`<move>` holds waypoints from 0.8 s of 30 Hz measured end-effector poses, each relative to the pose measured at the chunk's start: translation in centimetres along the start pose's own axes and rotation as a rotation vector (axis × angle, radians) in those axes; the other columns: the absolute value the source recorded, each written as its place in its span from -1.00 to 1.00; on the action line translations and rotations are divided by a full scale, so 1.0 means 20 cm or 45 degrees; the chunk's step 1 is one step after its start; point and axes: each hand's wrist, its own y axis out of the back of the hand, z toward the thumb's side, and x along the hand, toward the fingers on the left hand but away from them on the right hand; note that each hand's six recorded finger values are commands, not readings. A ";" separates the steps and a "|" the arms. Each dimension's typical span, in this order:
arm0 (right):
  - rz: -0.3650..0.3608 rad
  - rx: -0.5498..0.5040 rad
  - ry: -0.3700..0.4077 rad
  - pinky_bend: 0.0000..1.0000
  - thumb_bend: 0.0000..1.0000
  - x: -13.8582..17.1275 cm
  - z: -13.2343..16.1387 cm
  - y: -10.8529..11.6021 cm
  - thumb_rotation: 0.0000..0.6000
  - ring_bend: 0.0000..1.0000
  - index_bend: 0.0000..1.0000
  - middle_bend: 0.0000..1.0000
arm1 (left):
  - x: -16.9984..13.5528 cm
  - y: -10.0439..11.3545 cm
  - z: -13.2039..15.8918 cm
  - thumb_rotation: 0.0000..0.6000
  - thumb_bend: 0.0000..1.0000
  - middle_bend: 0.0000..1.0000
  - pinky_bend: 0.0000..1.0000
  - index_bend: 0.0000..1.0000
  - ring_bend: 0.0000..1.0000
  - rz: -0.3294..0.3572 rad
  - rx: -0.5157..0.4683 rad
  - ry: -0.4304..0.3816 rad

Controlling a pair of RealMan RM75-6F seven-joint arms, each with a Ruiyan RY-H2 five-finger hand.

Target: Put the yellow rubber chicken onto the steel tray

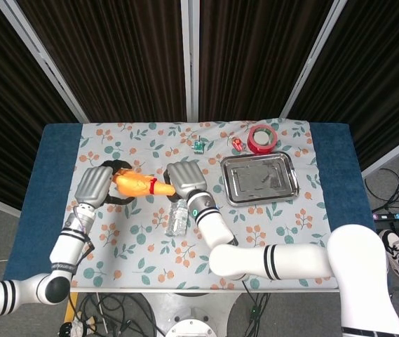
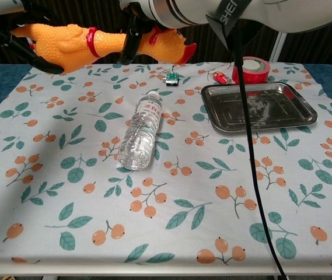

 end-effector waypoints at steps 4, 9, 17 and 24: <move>-0.001 0.000 0.001 1.00 -0.42 0.00 0.00 0.00 1.00 0.61 1.00 0.75 | 0.01 0.00 0.00 0.75 -0.13 0.50 0.53 0.41 0.32 0.029 -0.034 -0.016; 0.008 -0.003 0.004 1.00 -0.42 0.01 0.00 -0.01 1.00 0.61 1.00 0.75 | 0.02 0.01 -0.01 1.00 0.09 0.73 0.73 0.64 0.52 0.049 -0.036 -0.021; 0.003 -0.004 -0.006 1.00 -0.42 0.02 -0.02 0.00 1.00 0.61 1.00 0.75 | 0.01 0.02 -0.03 0.98 0.32 0.88 0.85 0.78 0.67 0.070 -0.036 -0.021; -0.019 -0.005 -0.010 1.00 -0.42 0.01 -0.02 0.01 1.00 0.61 1.00 0.75 | -0.02 0.00 -0.03 0.42 -0.51 -0.22 0.26 -0.49 -0.25 0.037 -0.041 -0.028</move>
